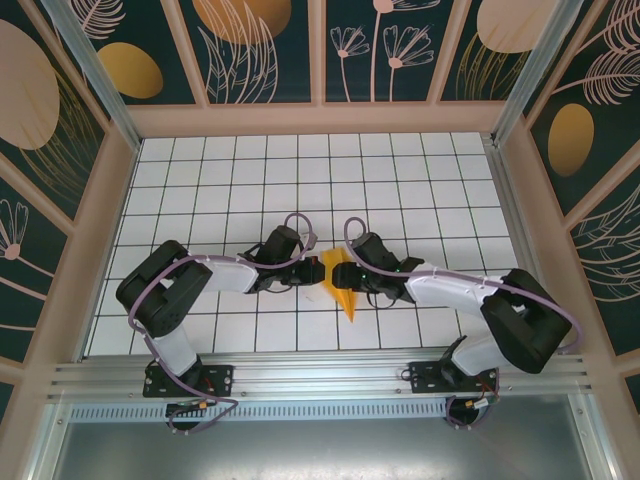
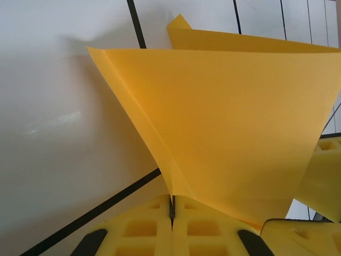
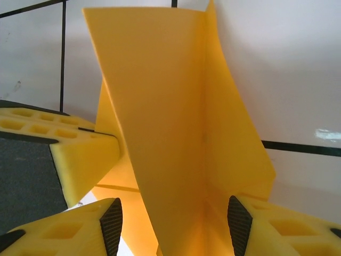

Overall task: Fold a paper plane with a square sheet of paper (pick it up from the middle)
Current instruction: Move the paper plane to the center of the table.

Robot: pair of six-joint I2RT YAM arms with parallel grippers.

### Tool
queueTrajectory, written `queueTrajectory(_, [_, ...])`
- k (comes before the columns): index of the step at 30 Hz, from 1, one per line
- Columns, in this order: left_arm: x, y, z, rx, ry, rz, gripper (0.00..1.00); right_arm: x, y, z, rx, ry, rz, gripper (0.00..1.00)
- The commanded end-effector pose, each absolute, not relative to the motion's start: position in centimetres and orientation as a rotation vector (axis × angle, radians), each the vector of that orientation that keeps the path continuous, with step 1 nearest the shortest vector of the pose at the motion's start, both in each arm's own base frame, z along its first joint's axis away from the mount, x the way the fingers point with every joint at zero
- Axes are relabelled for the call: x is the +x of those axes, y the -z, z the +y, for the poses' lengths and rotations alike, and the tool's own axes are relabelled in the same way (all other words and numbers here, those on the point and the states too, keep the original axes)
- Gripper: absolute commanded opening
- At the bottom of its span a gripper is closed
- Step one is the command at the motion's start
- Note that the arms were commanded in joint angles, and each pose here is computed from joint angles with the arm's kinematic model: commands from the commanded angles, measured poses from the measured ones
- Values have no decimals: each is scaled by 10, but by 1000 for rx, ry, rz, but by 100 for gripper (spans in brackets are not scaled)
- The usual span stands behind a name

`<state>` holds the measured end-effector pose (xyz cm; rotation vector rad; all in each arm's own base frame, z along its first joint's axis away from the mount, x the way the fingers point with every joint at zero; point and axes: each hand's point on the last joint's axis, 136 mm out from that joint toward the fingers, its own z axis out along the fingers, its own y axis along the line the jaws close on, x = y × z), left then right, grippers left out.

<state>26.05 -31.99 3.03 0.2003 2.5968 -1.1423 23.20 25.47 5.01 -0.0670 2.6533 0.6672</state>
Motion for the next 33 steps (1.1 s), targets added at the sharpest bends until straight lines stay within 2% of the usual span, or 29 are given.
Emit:
queueTrajectory(1, [258,-20,-314,200,1121,2619,5,235,-58,270,-143,-704,2642,58])
queueTrajectory(15, [258,-20,-313,183,1126,2617,5,213,-39,267,-135,-619,2727,51])
queueTrajectory(33, [256,-22,-314,163,1157,2606,5,195,-52,254,28,-592,2703,53])
